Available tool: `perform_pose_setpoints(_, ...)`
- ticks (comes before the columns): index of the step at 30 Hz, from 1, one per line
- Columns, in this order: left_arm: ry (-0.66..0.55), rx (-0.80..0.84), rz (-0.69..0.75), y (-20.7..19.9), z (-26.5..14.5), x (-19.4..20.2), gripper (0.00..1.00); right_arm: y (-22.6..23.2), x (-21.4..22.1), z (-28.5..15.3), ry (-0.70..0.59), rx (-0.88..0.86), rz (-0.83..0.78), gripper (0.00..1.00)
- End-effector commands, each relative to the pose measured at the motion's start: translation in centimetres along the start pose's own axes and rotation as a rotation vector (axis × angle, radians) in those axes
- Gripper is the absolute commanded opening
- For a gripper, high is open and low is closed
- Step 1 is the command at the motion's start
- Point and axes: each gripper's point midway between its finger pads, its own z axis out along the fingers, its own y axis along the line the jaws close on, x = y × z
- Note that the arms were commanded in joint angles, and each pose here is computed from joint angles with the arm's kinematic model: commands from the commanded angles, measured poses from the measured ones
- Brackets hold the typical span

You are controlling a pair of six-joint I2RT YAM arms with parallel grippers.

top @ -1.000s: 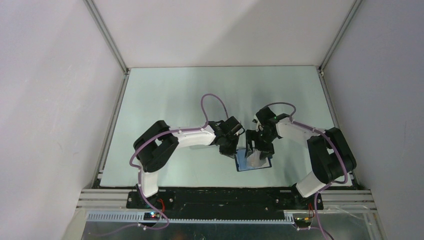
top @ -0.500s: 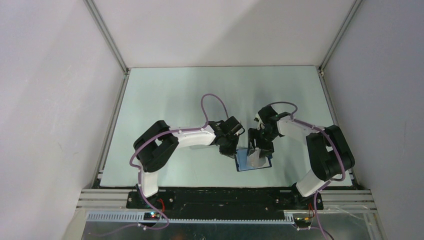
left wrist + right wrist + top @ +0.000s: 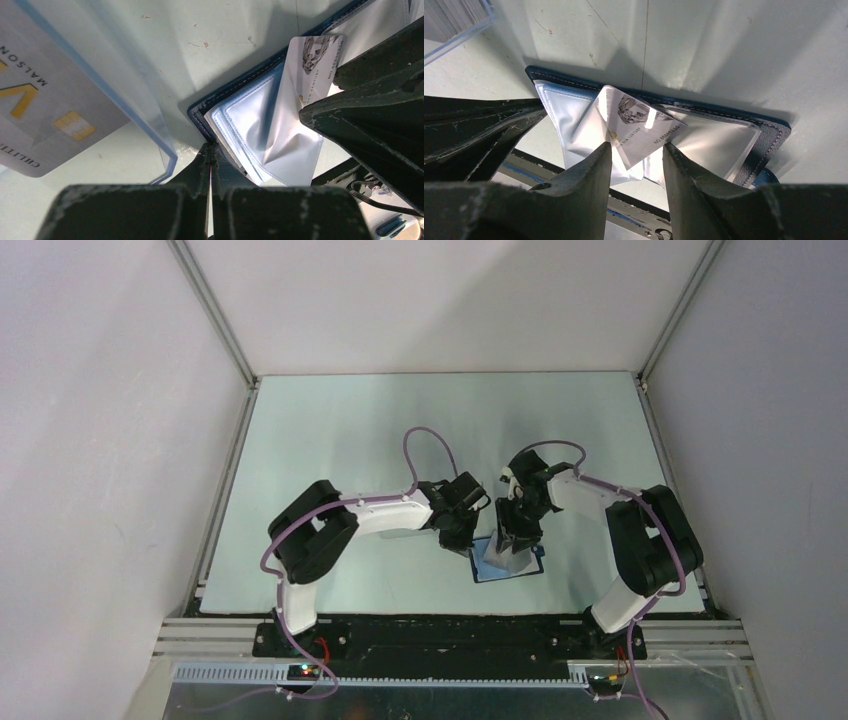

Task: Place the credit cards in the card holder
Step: Insert the credit card into the card holder.

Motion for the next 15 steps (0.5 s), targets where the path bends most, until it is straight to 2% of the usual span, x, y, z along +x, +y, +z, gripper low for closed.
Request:
perform_pose_setpoints(1,-0.005,-0.132,0.017,3.7,2.1,0.0,0.00,0.1,-2.1,-0.2,-0.079,0.026,-0.041,0.47)
perform_pose_setpoints(5,-0.011,-0.137,0.018,3.9,1.9,-0.1,0.00,0.0,-2.2,-0.9,-0.093,0.034,-0.001,0.53)
perform_pose_setpoints(9,-0.023,-0.141,0.019,4.0,1.6,-0.1,0.00,-0.3,-2.3,-2.1,-0.123,0.035,0.034,0.64)
perform_pose_setpoints(15,-0.069,-0.123,0.016,3.5,-0.4,-0.6,0.00,-0.1,-2.2,-3.5,-0.162,-0.040,0.095,0.65)
